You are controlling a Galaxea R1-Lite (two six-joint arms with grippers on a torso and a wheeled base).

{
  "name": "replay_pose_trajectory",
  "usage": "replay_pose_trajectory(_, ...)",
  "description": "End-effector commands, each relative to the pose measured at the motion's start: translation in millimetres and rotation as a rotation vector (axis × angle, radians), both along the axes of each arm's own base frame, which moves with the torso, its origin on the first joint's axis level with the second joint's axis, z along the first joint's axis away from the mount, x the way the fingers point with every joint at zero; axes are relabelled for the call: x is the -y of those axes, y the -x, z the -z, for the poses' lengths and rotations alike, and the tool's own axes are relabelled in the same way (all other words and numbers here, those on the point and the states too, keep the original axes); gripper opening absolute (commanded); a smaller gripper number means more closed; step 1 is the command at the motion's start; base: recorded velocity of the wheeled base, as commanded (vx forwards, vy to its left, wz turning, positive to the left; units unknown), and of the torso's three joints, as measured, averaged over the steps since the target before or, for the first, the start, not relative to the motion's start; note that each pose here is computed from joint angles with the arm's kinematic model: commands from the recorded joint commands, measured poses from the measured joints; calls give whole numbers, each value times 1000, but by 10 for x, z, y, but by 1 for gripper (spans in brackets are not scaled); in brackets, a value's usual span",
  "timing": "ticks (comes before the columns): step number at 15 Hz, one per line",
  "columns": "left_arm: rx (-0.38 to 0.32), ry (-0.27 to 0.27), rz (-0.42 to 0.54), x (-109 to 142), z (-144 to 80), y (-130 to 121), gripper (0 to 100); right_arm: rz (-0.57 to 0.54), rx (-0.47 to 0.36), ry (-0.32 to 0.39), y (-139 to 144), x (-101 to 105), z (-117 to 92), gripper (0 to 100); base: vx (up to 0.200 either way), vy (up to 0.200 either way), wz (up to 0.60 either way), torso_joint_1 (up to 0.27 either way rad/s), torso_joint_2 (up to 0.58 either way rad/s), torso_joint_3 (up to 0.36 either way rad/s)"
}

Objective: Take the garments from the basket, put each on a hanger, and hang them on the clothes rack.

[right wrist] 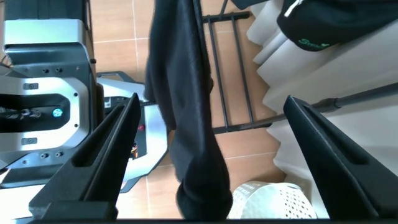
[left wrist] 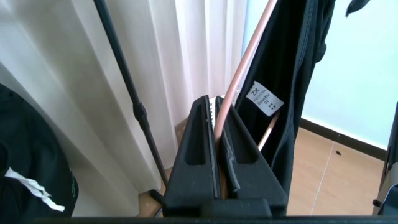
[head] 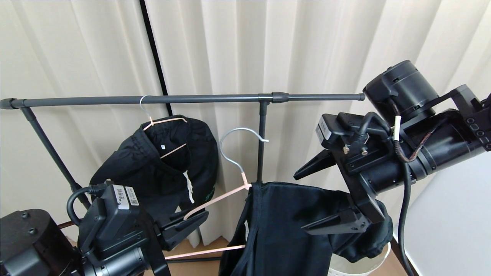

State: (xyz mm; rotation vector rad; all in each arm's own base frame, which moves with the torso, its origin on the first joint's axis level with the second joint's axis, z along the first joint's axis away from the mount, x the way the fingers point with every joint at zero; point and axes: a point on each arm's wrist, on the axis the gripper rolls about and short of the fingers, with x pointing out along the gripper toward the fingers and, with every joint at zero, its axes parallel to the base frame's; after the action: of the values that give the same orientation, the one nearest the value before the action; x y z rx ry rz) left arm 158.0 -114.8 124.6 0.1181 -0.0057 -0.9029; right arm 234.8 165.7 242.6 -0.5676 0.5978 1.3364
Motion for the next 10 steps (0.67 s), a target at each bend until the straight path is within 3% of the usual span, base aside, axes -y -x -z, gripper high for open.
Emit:
replay_pose_trajectory(1,-4,-3,5,12,10,3,0,-1,-17,11,-30,-22,64,100,0,0,0,0,0,0)
replay_pose_trajectory(5,0,1,7,13,-2,8,0,-7,-8,6,-14,-32,38,100,0,0,0,0,0,0)
replay_pose_trajectory(6,-3,1,7,10,2,12,0,-12,-10,7,-5,-43,42,0,0,0,0,0,0,0)
replay_pose_trajectory(10,11,13,5,-10,2,36,0,-34,-20,12,40,-93,66,0,0,0,0,0,0,0)
